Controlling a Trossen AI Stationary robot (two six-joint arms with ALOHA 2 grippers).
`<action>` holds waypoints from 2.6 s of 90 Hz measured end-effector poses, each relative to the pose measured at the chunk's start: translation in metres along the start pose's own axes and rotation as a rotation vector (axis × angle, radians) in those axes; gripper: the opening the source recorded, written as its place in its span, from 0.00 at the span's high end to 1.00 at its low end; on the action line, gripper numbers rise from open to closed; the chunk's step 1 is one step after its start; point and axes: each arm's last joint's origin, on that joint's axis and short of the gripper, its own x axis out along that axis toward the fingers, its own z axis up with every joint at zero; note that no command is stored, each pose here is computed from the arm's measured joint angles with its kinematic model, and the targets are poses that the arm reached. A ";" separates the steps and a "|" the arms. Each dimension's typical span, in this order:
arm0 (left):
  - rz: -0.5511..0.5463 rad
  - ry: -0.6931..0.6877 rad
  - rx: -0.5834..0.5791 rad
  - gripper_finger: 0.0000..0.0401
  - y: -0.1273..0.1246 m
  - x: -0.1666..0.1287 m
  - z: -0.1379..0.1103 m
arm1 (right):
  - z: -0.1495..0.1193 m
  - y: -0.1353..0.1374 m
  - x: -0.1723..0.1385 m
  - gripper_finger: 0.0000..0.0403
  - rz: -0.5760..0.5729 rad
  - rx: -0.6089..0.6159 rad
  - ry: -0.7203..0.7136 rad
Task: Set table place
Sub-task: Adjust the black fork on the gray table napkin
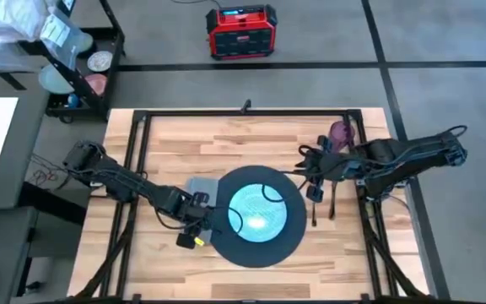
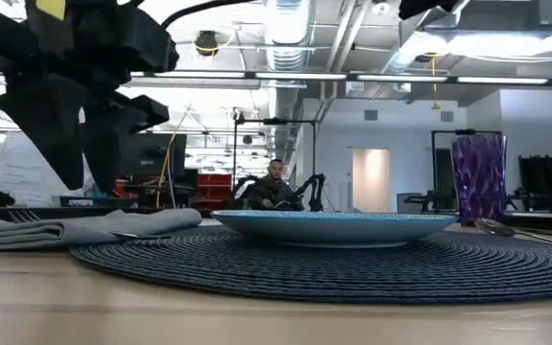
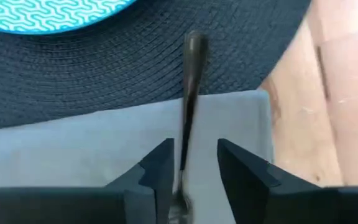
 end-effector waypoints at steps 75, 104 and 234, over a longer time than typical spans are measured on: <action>-0.011 -0.006 0.011 0.87 -0.002 0.017 -0.015 | 0.001 -0.001 -0.001 0.85 -0.025 0.002 -0.017; 0.021 0.006 0.016 0.87 0.000 0.020 -0.020 | 0.001 -0.001 -0.001 0.85 -0.025 0.002 -0.017; 0.083 0.068 0.047 0.87 0.003 0.005 -0.015 | 0.000 -0.002 -0.001 0.85 -0.029 0.001 -0.010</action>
